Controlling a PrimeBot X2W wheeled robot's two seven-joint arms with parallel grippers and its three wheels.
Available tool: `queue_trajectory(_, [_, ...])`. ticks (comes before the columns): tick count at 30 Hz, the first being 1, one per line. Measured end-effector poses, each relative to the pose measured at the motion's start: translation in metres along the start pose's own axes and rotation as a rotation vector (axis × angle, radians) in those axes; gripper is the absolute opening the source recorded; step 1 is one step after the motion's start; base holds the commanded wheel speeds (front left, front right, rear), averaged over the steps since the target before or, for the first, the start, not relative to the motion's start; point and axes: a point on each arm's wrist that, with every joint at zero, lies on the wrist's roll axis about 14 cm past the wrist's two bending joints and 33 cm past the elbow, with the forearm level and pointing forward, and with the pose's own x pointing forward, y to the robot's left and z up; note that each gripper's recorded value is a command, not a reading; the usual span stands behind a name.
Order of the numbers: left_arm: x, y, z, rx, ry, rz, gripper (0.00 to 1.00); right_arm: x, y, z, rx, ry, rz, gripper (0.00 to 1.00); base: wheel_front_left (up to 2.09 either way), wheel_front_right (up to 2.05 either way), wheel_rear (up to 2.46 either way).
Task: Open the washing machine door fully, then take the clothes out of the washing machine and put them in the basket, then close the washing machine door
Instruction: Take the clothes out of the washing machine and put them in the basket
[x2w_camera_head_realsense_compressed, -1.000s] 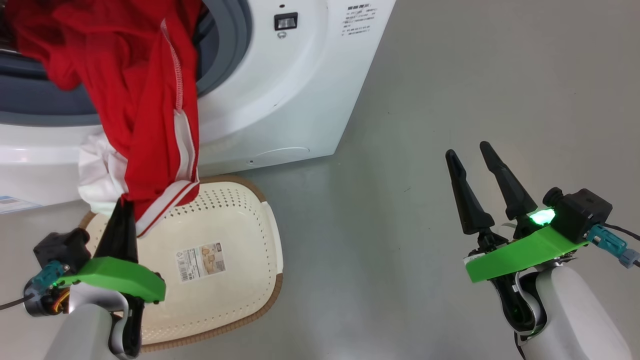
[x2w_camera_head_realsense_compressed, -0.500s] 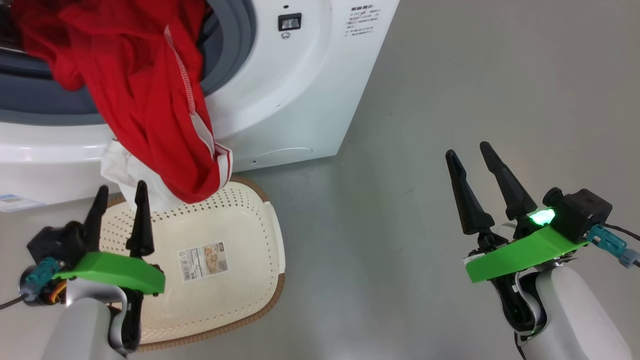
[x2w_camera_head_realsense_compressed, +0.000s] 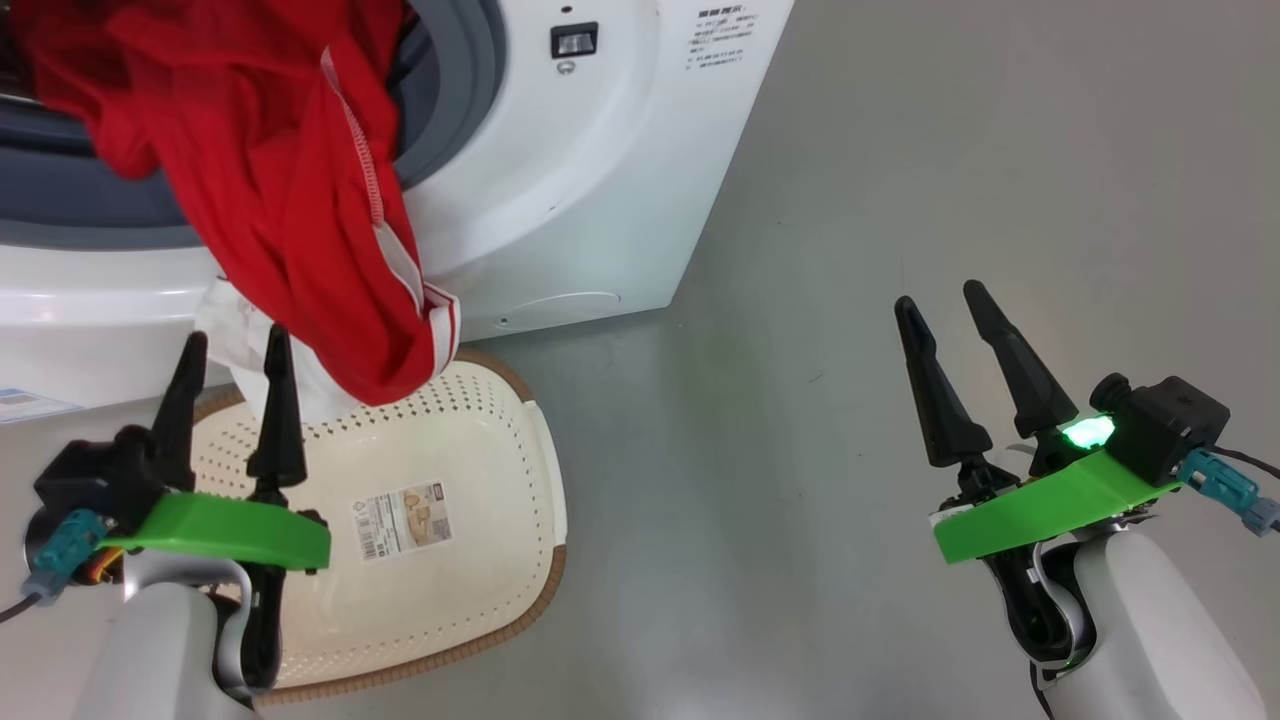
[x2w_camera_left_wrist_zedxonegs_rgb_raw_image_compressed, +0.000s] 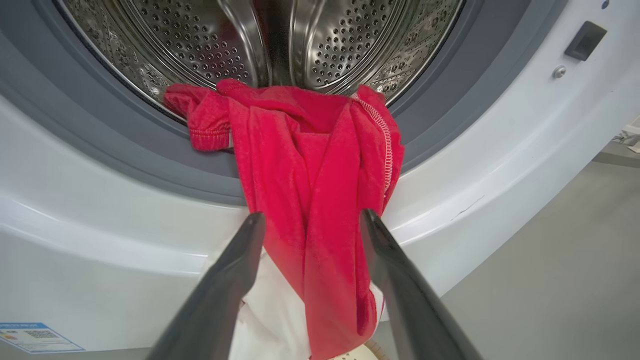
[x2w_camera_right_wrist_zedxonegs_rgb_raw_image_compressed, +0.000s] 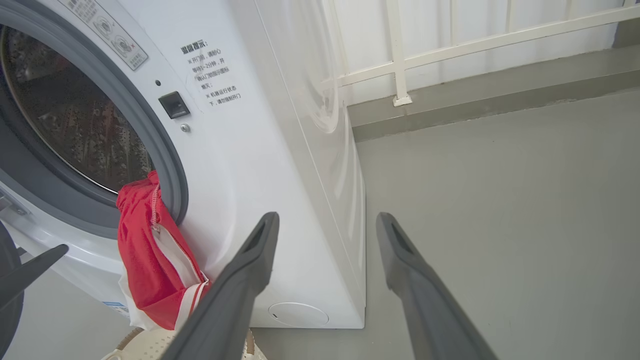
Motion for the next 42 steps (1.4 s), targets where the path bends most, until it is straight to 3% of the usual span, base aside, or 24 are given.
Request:
queue_trajectory(23, [0.009, -0.011, 0.026, 0.024, -0.042, -0.033, 1.0, 0.0, -0.001, -0.001, 0.0, 0.0, -0.003, 1.0, 0.0, 0.0, 0.0])
queue_trajectory(42, [0.085, -0.019, 0.028, 0.044, 0.109, -0.056, 1.0, -0.002, -0.012, -0.004, -0.006, 0.01, -0.037, 1.0, 0.0, 0.0, 0.0])
